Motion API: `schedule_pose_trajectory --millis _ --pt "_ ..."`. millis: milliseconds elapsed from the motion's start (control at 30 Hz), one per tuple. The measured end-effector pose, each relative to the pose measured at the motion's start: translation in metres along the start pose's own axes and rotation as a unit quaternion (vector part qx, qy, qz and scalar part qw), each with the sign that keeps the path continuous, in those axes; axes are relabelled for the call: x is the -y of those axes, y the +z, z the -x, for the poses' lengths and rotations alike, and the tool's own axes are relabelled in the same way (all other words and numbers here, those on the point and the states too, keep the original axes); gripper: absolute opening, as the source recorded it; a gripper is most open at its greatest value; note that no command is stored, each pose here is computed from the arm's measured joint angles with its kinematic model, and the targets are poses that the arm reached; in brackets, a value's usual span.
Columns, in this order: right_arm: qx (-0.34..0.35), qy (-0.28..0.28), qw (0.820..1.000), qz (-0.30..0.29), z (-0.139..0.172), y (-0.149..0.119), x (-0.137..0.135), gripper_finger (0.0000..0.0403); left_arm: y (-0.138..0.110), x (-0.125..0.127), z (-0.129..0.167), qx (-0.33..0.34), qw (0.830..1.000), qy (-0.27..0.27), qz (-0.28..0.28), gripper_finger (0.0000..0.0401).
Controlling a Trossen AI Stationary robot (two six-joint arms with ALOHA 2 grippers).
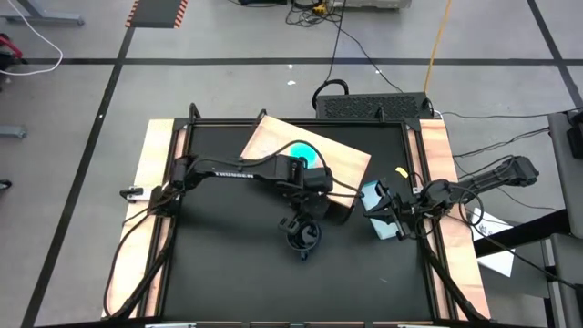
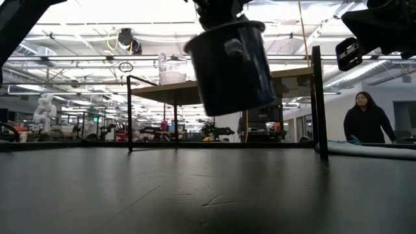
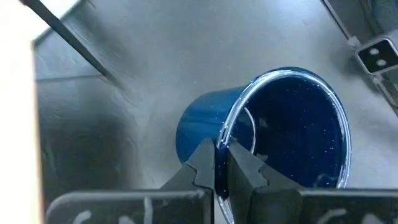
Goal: Stack small to large cups/mugs on shelf
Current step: Put the dark blue mug on the shelf
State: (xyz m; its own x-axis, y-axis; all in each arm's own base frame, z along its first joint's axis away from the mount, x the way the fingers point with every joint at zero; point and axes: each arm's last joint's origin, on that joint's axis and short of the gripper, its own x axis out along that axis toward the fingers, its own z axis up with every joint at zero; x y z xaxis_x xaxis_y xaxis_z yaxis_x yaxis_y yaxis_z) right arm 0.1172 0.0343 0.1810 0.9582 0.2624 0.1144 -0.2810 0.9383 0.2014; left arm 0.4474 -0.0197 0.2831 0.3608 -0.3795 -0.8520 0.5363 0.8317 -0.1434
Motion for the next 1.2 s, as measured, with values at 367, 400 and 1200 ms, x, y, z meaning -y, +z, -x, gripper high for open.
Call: schedule_pose_trajectory --millis 367,400,1200 --pt "-0.001 0.0 1.0 0.002 0.0 0.0 0.0 0.0 0.002 0.006 -0.006 -0.012 1.0 0.001 -0.009 0.0016" --pt "-0.001 0.0 1.0 0.002 0.0 0.0 0.0 0.0 0.002 0.007 -0.006 -0.013 1.0 0.0 -0.01 0.0016" --pt "-0.001 0.0 1.0 -0.011 0.0 0.0 0.0 0.0 -0.009 0.012 -0.041 -0.006 0.998 -0.033 -0.05 0.0016"
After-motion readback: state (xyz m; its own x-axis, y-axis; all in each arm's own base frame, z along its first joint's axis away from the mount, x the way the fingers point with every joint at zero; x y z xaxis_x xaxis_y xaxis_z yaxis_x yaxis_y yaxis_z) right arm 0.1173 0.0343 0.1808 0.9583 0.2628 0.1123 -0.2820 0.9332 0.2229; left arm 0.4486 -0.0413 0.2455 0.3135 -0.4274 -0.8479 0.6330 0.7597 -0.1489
